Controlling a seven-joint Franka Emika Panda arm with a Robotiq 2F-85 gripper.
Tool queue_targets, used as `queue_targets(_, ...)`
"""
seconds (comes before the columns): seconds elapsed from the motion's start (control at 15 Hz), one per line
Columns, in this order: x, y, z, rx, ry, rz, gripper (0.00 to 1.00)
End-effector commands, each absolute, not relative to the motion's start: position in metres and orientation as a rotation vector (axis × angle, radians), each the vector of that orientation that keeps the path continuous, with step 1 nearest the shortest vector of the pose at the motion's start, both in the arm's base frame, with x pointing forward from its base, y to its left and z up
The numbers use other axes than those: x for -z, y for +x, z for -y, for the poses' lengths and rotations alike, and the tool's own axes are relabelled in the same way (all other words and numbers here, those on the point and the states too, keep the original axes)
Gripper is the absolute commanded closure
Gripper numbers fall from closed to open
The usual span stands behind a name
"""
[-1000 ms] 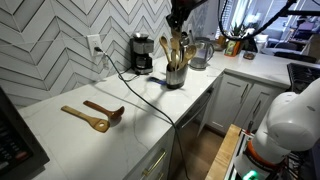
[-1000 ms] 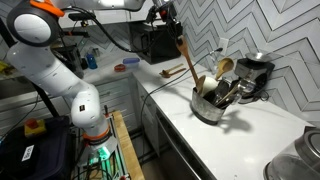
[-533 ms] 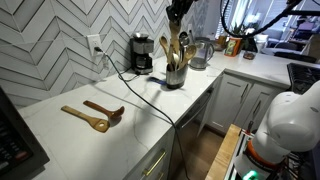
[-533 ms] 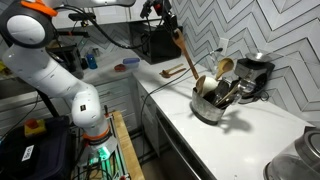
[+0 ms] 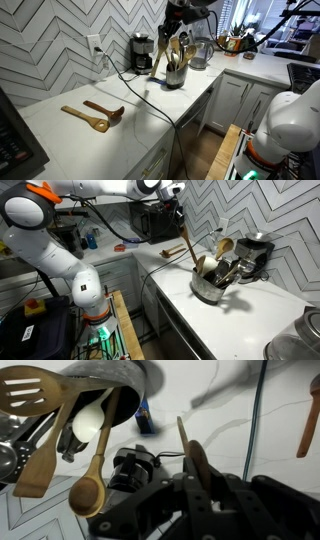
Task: Pick up one wooden spoon from the utensil holder and put it on the kitchen counter
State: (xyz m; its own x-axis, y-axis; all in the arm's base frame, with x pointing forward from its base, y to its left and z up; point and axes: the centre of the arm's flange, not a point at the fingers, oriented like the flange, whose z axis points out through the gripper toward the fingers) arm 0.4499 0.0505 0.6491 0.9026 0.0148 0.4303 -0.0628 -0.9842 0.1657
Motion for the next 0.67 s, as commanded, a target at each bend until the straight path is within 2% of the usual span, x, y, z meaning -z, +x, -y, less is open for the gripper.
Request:
queue_targets(0.0,-0.607,0.45,-0.045,-0.738,2.966,-0.038,0.98)
queue_targets(0.4,-0.55,0.459,-0.05,-0.782,3.053,-0.078,0.98)
queue_targets(0.6,-0.525,0.459,-0.047,-0.698,3.091,-0.124,0.98)
